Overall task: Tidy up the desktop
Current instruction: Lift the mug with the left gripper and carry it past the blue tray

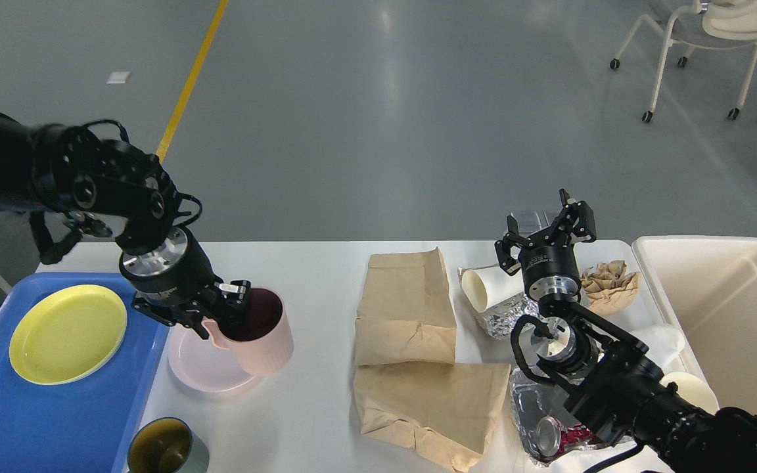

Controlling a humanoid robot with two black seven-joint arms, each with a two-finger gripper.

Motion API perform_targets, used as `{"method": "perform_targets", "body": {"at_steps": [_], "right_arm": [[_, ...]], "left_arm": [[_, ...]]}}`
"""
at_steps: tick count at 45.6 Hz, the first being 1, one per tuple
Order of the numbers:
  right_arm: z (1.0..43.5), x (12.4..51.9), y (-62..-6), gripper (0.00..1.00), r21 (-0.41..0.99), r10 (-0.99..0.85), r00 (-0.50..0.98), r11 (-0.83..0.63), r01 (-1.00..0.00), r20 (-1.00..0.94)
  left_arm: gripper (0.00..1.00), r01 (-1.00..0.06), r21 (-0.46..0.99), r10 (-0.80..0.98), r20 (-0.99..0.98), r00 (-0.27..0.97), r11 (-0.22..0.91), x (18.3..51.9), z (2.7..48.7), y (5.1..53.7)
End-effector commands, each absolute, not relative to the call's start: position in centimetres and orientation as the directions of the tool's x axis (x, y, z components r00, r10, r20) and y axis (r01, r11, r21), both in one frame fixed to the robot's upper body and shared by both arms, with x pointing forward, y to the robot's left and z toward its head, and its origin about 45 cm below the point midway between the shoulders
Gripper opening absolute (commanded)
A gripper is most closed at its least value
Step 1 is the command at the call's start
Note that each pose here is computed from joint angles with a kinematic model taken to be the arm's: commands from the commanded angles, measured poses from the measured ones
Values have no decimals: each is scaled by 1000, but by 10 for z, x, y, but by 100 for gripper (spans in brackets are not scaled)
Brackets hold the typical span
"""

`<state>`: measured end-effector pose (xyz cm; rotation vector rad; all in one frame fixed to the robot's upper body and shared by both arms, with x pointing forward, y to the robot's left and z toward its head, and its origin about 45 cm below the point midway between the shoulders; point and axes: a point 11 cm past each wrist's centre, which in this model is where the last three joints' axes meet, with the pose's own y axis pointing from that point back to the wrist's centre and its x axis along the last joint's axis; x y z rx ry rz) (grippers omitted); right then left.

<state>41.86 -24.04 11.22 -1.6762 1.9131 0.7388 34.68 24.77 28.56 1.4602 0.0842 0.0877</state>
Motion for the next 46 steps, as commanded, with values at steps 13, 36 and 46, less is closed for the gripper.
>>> {"method": "perform_targets", "body": {"at_steps": [13,36,46], "right_arm": [[112,419,-240,100,80,-728,-128,101,-992,-674],[112,419,-240,100,79,-729,-127,100,-992,-673],[112,418,-240,100,81,-729,-128,100,-992,-673]], "left_arm": [[0,-122,985,226,91,970,124,348,420,297],[0,-100,994,462,65,884,51,292,383,444],[0,-183,980,546,196,814,-79,271,333,500]]}}
